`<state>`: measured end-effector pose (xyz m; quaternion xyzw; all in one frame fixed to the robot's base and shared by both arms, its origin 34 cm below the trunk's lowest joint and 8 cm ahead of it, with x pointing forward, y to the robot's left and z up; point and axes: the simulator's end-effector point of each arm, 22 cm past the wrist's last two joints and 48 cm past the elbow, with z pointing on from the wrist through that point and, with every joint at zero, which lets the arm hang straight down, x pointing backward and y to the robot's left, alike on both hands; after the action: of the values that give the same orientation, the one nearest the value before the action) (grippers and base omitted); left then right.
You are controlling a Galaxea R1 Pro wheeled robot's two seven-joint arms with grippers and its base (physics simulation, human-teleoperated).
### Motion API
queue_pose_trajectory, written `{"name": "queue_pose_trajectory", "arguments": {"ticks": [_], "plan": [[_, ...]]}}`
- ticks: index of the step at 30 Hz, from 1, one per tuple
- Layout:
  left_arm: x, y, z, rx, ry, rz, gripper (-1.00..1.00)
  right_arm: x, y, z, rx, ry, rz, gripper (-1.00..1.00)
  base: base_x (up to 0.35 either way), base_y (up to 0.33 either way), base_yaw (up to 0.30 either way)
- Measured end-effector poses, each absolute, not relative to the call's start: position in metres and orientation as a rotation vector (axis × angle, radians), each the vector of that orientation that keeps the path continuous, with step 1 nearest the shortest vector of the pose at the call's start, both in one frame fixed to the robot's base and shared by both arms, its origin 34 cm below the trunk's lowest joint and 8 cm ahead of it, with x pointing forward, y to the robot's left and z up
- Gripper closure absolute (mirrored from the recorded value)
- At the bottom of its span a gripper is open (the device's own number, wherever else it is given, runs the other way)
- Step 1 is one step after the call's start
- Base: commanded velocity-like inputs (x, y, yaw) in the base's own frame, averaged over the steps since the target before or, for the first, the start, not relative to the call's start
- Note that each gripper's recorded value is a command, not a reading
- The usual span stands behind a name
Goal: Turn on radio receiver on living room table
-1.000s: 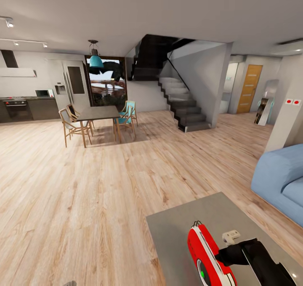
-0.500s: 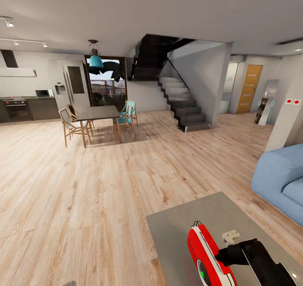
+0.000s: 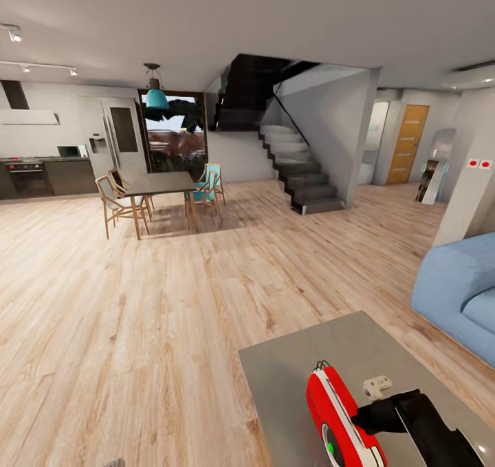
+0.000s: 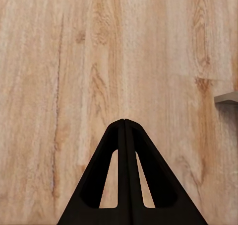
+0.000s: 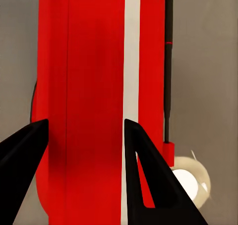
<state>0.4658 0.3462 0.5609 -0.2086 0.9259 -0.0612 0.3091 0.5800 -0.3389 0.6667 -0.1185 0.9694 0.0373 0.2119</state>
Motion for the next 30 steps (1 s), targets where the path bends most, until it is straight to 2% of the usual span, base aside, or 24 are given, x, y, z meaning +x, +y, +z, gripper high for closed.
{"name": "queue_pose_trajectory", "arguments": {"ticks": [30], "plan": [[0.465, 0.345, 0.545, -0.552, 2.447, -0.164, 1.0, 0.586, -0.338, 0.661, -0.304, 2.686, 0.106, 1.0, 0.0, 0.0, 0.0]]}}
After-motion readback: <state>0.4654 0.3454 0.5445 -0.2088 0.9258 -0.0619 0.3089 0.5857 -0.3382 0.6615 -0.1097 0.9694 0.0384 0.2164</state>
